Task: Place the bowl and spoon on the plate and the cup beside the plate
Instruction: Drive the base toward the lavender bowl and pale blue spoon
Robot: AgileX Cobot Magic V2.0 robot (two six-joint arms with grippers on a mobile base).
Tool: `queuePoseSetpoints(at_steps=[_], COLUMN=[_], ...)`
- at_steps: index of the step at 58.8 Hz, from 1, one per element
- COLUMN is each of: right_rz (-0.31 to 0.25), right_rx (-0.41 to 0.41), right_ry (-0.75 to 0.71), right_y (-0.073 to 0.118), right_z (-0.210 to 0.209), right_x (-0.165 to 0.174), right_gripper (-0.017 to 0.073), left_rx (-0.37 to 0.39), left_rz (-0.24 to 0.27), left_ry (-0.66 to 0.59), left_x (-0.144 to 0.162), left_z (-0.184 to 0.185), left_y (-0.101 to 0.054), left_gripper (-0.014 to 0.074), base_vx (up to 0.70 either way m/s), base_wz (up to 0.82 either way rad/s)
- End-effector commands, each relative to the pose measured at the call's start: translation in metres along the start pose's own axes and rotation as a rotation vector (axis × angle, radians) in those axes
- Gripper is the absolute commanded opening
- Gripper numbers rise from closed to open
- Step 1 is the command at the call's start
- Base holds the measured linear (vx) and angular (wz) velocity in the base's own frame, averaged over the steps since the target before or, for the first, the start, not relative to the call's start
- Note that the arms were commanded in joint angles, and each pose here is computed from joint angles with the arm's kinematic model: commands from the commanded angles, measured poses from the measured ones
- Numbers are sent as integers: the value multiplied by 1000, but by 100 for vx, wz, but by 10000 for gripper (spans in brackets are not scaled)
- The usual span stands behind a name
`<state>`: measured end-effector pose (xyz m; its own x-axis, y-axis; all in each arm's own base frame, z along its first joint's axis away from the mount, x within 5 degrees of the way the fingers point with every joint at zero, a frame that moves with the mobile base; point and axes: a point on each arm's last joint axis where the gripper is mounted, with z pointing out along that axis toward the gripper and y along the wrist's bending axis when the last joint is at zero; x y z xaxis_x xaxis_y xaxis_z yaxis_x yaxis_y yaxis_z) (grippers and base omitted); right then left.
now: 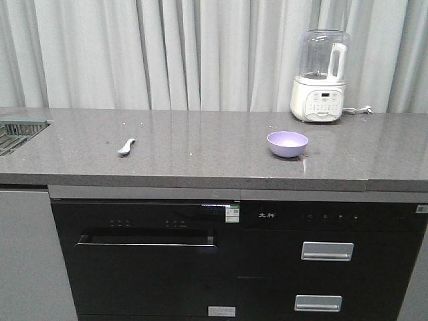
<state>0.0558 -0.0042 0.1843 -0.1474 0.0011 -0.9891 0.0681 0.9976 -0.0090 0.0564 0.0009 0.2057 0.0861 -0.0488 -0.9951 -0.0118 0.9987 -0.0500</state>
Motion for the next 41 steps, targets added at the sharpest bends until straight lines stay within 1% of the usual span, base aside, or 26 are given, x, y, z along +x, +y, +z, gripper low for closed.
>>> queuePoseSetpoints(at_steps=[1, 27, 41], right_rz=[-13, -13, -13], right_rx=[-1, -1, -1], right_ry=[-87, -87, -87], right_y=[0, 0, 0], right_z=[0, 0, 0], right_x=[-3, -3, -3], right_gripper=[-9, -9, -9], left_rx=[8, 8, 8], left_rz=[-10, -10, -10], left_ry=[-62, -62, -62], left_x=[1, 1, 1], left_z=[0, 0, 0], left_y=[0, 0, 0], left_gripper=[-6, -6, -6], base_vx=[10, 12, 17], base_wz=[5, 21, 12])
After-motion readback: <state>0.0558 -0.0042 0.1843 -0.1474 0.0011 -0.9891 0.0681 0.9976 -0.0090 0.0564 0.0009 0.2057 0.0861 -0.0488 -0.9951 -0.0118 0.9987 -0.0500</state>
